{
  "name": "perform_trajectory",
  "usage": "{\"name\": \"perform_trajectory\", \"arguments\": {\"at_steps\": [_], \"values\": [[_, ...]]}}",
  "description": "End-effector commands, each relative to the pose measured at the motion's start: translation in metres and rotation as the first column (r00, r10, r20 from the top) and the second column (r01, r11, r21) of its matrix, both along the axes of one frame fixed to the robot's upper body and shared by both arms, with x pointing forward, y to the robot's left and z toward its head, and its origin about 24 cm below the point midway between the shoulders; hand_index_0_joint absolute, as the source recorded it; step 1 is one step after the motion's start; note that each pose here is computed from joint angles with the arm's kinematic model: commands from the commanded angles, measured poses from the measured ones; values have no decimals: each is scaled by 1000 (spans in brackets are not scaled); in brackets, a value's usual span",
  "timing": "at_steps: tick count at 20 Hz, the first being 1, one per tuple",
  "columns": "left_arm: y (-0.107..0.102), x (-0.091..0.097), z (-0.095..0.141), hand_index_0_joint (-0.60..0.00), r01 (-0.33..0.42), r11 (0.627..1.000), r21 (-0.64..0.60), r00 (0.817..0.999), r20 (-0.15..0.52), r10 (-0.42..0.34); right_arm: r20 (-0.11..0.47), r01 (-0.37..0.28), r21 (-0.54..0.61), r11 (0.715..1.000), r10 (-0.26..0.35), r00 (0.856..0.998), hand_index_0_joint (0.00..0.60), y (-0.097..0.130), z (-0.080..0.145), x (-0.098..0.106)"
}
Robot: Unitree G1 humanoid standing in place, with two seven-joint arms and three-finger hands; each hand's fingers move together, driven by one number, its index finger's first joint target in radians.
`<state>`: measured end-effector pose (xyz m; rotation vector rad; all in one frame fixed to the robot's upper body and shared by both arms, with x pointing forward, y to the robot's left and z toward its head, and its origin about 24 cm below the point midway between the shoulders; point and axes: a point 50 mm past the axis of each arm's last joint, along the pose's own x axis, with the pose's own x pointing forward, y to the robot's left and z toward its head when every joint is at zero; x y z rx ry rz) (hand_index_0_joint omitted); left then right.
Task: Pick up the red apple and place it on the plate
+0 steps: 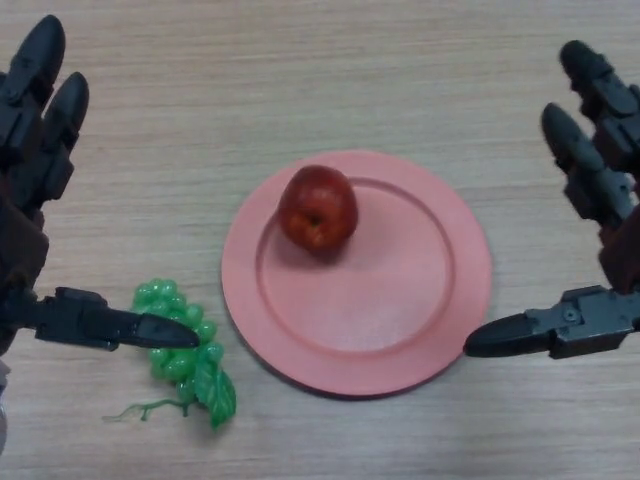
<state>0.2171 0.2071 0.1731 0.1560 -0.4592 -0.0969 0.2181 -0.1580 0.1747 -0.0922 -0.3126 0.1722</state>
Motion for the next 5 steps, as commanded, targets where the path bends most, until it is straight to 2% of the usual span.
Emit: {"name": "perform_trajectory", "arguments": {"at_steps": [1,5], "values": [[5,-11,33,0,-55,997,60,981,191,42,203,-50,17,999,45,978,0,2,32,-12],[5,-9,35,0,-81,993,85,978,197,63,219,-76,-3,997,75,973,0,7,34,-18]]}}
